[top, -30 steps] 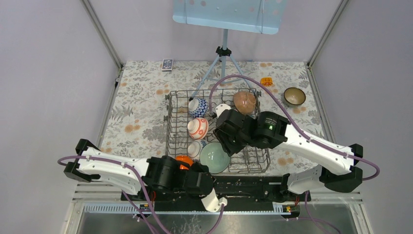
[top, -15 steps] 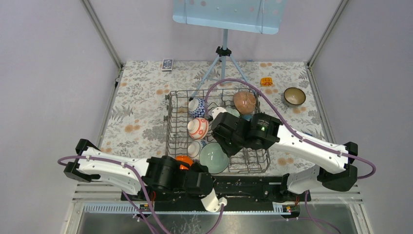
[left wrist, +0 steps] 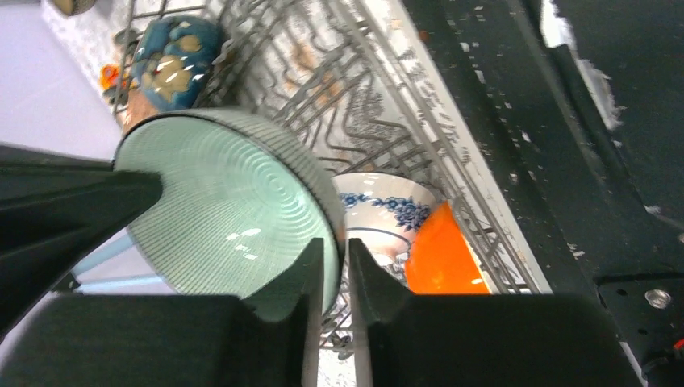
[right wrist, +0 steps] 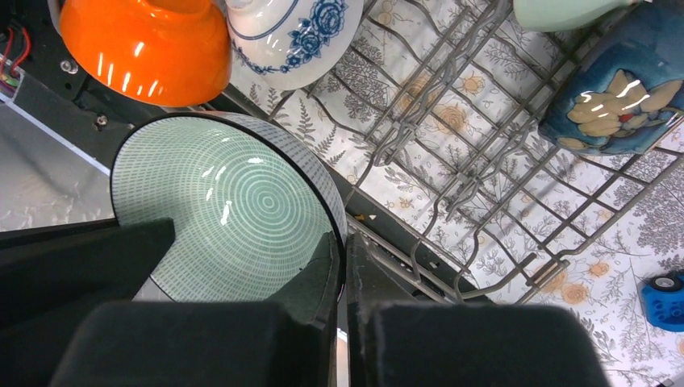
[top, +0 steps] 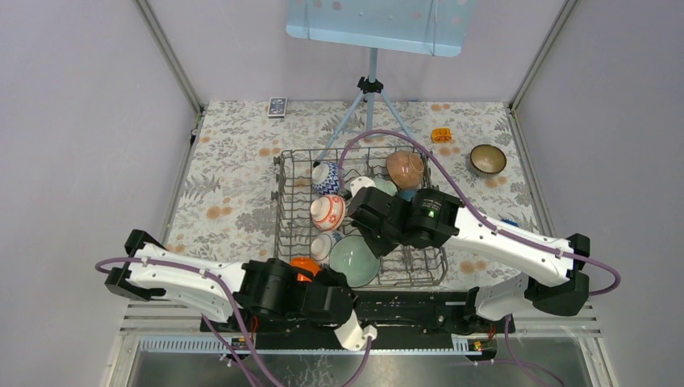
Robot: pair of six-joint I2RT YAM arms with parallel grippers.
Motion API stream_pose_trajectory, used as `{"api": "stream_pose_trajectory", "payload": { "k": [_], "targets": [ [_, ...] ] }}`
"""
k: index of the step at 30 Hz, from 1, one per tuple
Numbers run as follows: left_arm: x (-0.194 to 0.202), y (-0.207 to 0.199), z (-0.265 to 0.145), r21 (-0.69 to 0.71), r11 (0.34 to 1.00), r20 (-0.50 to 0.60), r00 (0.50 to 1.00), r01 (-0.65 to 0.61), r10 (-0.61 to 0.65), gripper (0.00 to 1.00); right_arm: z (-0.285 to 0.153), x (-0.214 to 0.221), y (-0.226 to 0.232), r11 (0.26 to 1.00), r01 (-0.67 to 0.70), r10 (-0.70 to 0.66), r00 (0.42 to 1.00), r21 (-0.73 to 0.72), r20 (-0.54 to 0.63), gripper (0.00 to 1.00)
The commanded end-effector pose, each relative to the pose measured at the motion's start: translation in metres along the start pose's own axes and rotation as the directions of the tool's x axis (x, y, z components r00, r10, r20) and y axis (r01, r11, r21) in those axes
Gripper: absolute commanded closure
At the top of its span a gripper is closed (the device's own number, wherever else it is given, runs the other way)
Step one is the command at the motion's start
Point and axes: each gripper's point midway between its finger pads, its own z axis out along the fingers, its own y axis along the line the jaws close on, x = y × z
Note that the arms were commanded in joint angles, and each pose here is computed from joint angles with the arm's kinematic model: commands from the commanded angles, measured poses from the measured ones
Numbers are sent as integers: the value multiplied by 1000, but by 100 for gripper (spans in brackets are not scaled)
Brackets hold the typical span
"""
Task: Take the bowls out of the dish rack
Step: Place the bowl at the center of the board.
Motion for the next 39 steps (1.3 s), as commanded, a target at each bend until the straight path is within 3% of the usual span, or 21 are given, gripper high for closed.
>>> {"api": "stream_pose_trajectory", "payload": {
  "k": [1,3,5,11,15,20,23,28,32,34,39],
  "targets": [
    [-2,40,-16,-206,974,32,995,94,-90,62,-13,-12,2,999,-29,31,996,-16,87,100],
    [4,49,-21,-260,957,2,991,126,-130,42,-16,-19,-5,998,-59,58,988,3,143,100],
    [7,57,-27,-306,939,-5,986,157,-166,5,-22,-26,-12,995,-100,94,973,17,211,100],
    [7,94,-60,-483,800,138,933,356,-332,1,-32,-45,-32,977,-201,165,917,64,363,100],
    [5,115,-77,-516,637,293,817,573,-497,1,-35,-56,-50,961,-250,173,880,121,442,100],
    [0,140,-82,-379,380,490,531,844,-691,1,-28,-69,-77,935,-336,247,845,112,475,100],
    [-6,158,-89,-255,186,617,308,949,-725,1,-25,-73,-94,916,-389,294,819,101,492,100],
    [5,186,-90,19,-172,724,-132,985,-677,1,-17,-71,-110,885,-456,352,788,94,505,100],
    [51,192,-49,161,-527,592,-509,834,-625,1,-13,-65,-116,854,-511,396,763,100,511,100],
    [73,187,-26,157,-645,511,-621,748,-595,1,-14,-64,-115,847,-524,414,754,87,511,100],
    [98,185,-4,113,-747,466,-699,655,-542,1,-16,-61,-111,829,-557,461,732,51,501,100]
  ]
}}
